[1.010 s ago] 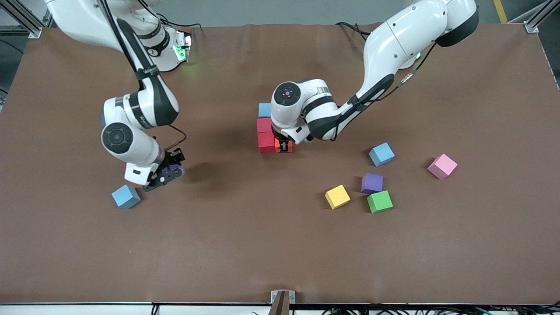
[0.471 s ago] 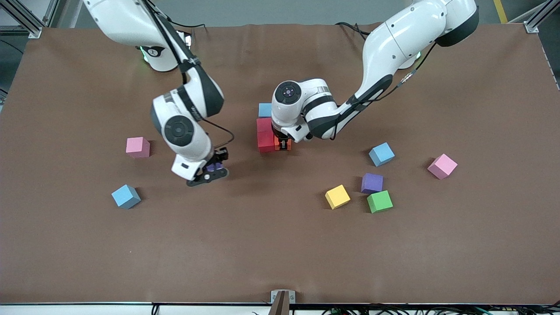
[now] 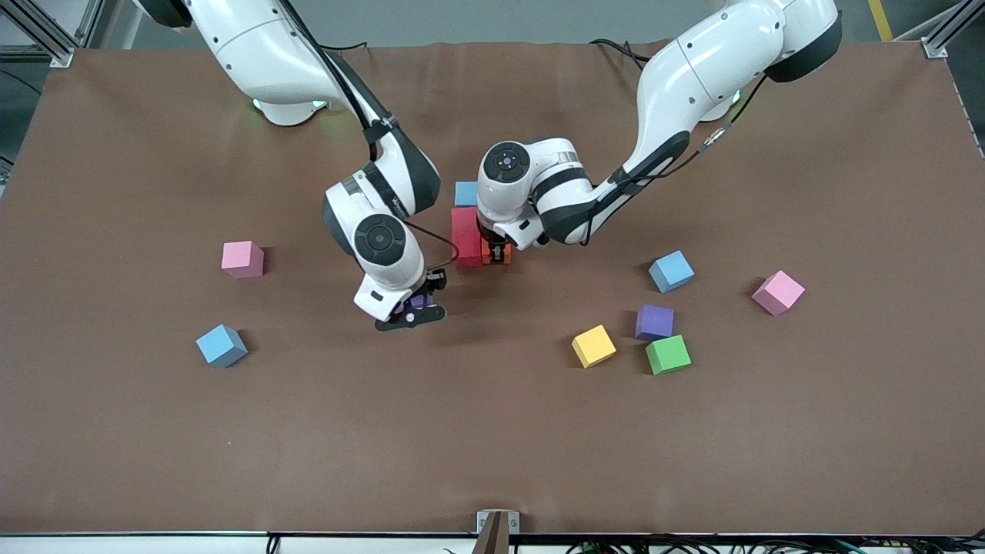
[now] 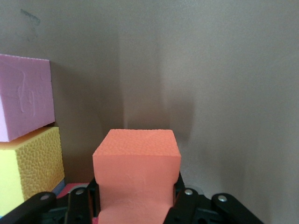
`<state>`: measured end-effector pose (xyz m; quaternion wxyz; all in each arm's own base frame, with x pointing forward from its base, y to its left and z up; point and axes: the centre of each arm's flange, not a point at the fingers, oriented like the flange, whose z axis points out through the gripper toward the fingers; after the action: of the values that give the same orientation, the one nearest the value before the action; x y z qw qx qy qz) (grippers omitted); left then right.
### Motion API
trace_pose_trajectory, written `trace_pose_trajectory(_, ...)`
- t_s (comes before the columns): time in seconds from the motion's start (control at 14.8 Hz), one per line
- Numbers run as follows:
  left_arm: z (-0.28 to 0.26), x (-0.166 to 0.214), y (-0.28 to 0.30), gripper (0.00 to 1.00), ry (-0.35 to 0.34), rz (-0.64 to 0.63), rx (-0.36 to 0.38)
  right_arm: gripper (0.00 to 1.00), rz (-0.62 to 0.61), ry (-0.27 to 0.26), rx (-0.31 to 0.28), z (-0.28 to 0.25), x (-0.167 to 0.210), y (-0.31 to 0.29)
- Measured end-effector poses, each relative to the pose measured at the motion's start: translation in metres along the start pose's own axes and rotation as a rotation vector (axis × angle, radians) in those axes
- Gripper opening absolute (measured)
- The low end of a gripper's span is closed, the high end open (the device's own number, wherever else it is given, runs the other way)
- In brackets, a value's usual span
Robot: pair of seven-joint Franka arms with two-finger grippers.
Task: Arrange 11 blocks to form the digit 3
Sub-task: 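Carry the purple cube with the right gripper while the left gripper places orange, then release the orange cube with the left gripper while the right gripper lowers purple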
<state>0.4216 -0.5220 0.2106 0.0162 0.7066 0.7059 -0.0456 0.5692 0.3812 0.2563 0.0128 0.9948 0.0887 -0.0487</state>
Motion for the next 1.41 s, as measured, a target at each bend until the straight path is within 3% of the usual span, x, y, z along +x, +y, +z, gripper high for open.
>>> trace_pose_trajectory(0.61, 0.006, 0.004, 0.005, 0.56, -0.007, -0.008, -0.007, 0.59, 0.087, -0.008, 0.015, 0.028, 0.011, -0.01)
trace_pose_trajectory(1.41, 0.009, 0.0, 0.0, 0.56, -0.009, 0.001, -0.006, 0.56, 0.097, 0.013, 0.03, 0.031, 0.016, -0.008)
